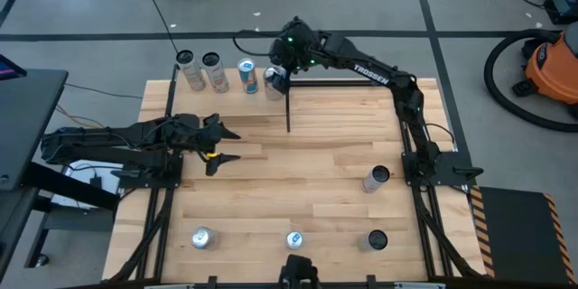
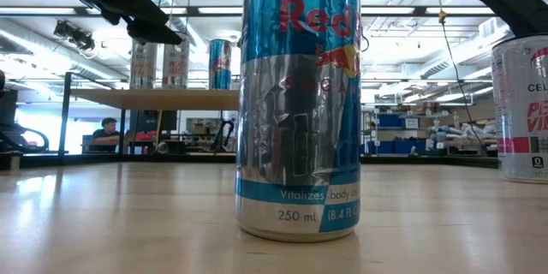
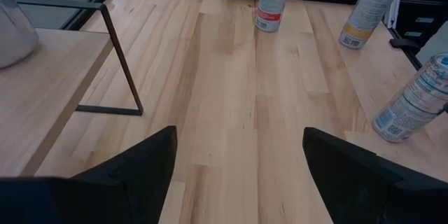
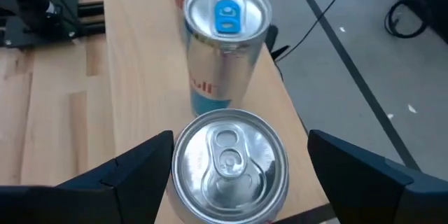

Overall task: Place canned beverage on shelf
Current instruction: Put the top red-silver soda can on the shelf

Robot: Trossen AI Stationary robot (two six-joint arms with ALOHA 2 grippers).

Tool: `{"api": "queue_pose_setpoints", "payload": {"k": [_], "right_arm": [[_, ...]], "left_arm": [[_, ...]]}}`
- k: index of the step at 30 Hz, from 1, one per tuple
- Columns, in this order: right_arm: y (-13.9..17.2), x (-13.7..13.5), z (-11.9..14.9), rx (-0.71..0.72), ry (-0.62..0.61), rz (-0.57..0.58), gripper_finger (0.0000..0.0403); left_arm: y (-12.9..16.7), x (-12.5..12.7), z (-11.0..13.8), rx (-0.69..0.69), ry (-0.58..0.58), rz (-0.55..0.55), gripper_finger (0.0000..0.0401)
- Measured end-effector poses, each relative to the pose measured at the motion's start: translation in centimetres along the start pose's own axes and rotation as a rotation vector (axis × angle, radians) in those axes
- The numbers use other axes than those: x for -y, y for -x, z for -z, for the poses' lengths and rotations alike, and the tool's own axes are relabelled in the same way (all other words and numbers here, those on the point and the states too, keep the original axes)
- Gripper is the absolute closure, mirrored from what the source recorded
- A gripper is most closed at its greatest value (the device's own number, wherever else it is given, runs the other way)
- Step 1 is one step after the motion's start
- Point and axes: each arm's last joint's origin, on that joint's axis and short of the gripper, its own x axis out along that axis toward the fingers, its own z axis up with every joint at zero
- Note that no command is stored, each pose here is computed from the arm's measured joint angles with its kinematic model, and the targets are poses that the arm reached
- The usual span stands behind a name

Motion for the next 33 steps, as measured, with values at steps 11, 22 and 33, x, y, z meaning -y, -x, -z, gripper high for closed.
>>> {"api": "queue_pose_setpoints", "payload": {"k": [11, 22, 33], "right_arm": [[0.26, 0.34, 0.28, -0.027, -0.002, 0.008, 0.0064], [0.12, 0.14, 0.47, -0.048, -0.02, 0.003, 0.0088], [0.09, 0.24, 0.32, -0.039, -0.095, 0.07, 0.0131]], "left_arm": [[0.0, 0.0, 0.0, 0.0, 0.0, 0.0, 0.009], [0.0, 0.0, 0.0, 0.0, 0.0, 0.0, 0.009], [0.0, 0.0, 0.0, 0.0, 0.0, 0.0, 0.009]]}}
